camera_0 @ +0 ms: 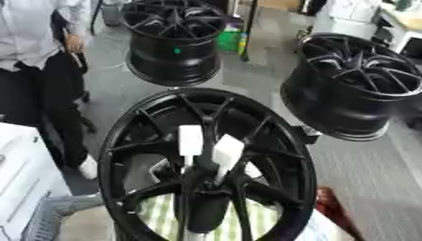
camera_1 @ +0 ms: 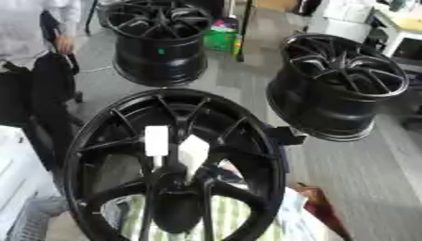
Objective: Pull the pin out of the wheel hub.
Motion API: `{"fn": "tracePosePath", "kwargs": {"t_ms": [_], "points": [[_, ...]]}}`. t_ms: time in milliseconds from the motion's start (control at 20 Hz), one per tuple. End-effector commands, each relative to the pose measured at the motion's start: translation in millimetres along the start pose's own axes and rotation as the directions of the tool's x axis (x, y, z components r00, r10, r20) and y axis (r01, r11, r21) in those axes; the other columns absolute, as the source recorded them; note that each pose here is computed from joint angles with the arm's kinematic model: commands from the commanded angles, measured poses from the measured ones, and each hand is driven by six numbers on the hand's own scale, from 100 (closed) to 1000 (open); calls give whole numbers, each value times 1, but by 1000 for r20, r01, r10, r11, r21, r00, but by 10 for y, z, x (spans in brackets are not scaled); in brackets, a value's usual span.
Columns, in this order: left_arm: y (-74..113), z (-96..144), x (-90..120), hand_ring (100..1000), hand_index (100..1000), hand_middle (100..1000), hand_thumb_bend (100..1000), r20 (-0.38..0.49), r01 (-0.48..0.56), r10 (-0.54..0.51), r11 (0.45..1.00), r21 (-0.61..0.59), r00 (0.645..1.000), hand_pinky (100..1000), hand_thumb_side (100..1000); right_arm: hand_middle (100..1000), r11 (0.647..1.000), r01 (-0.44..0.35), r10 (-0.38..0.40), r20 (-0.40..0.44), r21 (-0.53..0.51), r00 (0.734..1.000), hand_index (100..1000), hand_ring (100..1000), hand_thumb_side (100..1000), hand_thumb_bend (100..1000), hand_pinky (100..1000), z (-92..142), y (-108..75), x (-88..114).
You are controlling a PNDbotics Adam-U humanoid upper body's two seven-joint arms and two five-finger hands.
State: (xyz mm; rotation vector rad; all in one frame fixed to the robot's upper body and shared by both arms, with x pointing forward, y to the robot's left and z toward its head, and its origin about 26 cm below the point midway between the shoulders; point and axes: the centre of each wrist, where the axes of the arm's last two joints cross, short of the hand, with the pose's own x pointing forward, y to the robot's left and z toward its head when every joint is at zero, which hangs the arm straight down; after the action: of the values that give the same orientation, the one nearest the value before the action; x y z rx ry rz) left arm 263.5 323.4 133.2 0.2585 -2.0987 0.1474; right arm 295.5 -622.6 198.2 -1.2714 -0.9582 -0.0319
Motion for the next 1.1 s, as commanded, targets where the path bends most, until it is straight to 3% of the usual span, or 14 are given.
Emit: {"fn": "tracePosePath", "kwargs": {"t_ms": [50, 200, 250, 300, 350, 400, 450, 1100], "points": [[-17, -56, 80, 844, 827, 644, 190, 38, 11, -10, 1000, -24, 999, 861, 620, 336, 994, -63, 58, -53, -88, 997, 456, 637, 100, 100, 782, -57, -347, -234], [-26, -57, 80, 845, 828, 645, 189, 39, 8, -7, 1000, -27, 999, 862, 621, 387, 988, -117, 107, -102, -97, 989, 504, 671, 100, 100, 785, -53, -318, -488], [-27, -59, 80, 845, 828, 645, 189, 40, 9, -8, 1000, -29, 999, 862, 622, 468, 987, -126, 116, -104, -96, 988, 576, 717, 100, 100, 786, -50, -306, -539], [-29, -60, 81, 845, 828, 645, 188, 40, 9, -8, 1000, -30, 999, 863, 622, 639, 987, -137, 128, -96, -88, 987, 714, 791, 116, 101, 802, -45, -295, -571], [-30, -62, 82, 846, 828, 646, 189, 40, 9, -8, 999, -31, 999, 863, 622, 743, 986, -150, 143, -82, -76, 986, 812, 827, 310, 117, 815, -42, -290, -592], [-31, -62, 82, 846, 828, 646, 188, 40, 9, -8, 999, -32, 999, 863, 623, 810, 985, -163, 158, -71, -66, 985, 863, 866, 428, 100, 830, -40, -290, -608], [-32, -61, 81, 846, 828, 646, 188, 39, 8, -7, 999, -33, 999, 864, 624, 835, 983, -172, 168, -66, -60, 984, 876, 886, 448, 100, 838, -39, -294, -619], [-34, -48, 73, 847, 829, 649, 187, 35, 8, -6, 999, -45, 999, 867, 625, 859, 975, -206, 196, -102, -89, 975, 885, 906, 424, 129, 854, -54, -338, -577]]}}
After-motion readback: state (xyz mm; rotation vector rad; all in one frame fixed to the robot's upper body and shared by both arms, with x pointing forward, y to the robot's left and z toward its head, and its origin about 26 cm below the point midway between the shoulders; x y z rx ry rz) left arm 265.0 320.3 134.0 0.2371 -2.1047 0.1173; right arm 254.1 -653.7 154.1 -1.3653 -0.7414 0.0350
